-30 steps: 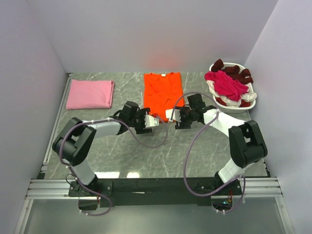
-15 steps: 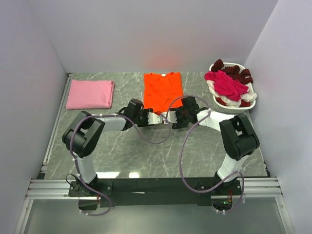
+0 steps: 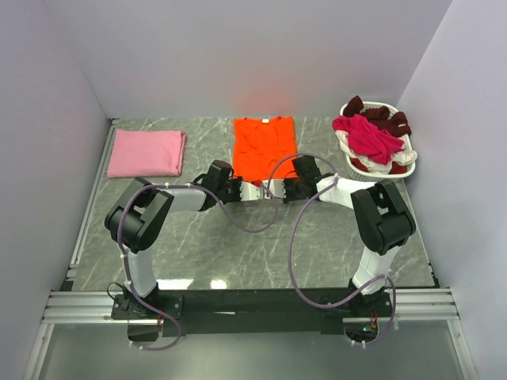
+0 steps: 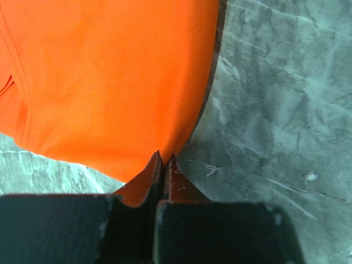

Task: Fold and stack the t-shirts
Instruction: Fold the tshirt

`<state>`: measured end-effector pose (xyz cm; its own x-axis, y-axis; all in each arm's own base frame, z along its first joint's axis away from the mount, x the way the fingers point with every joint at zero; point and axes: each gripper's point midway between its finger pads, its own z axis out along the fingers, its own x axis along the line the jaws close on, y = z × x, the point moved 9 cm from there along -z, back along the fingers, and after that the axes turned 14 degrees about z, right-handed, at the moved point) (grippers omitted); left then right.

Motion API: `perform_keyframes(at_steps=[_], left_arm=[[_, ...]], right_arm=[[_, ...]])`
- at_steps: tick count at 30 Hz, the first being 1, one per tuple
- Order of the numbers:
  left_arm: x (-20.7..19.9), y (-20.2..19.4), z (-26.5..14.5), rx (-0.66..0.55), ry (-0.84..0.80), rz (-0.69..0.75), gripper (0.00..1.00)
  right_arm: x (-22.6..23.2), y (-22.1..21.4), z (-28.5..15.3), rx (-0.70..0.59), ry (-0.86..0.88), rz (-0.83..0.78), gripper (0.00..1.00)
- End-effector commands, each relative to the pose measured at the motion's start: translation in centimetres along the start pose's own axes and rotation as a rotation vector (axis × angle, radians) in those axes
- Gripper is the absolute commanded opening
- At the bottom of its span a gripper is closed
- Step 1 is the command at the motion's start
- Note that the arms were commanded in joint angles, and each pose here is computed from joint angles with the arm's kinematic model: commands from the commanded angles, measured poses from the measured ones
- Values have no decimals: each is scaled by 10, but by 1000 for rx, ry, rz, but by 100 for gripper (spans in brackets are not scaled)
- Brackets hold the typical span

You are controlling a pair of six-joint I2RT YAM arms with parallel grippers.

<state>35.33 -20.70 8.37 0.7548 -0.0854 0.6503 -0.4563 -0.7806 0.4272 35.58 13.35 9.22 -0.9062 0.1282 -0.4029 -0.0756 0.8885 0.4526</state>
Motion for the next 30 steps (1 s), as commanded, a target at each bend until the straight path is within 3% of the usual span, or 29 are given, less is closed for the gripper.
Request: perform_keyframes(at_steps=[1, 13, 22, 26, 30], left_arm=[[6, 6, -5, -44, 2, 15, 1], [-39, 39, -49, -147, -83, -18, 1], [-95, 103, -92, -250, -278, -49, 1], [-108, 141, -133, -350, -301, -55, 0], [-114, 156, -161, -428, -294, -88, 0]], right_arm=[[0, 10, -8, -66, 2, -28, 0], [52, 8, -59, -158, 75, -22, 0], [133, -5, -129, -211, 145, -9, 0], [170, -12, -161, -223, 204, 34, 0], [182, -12, -185, -248, 155, 76, 0]])
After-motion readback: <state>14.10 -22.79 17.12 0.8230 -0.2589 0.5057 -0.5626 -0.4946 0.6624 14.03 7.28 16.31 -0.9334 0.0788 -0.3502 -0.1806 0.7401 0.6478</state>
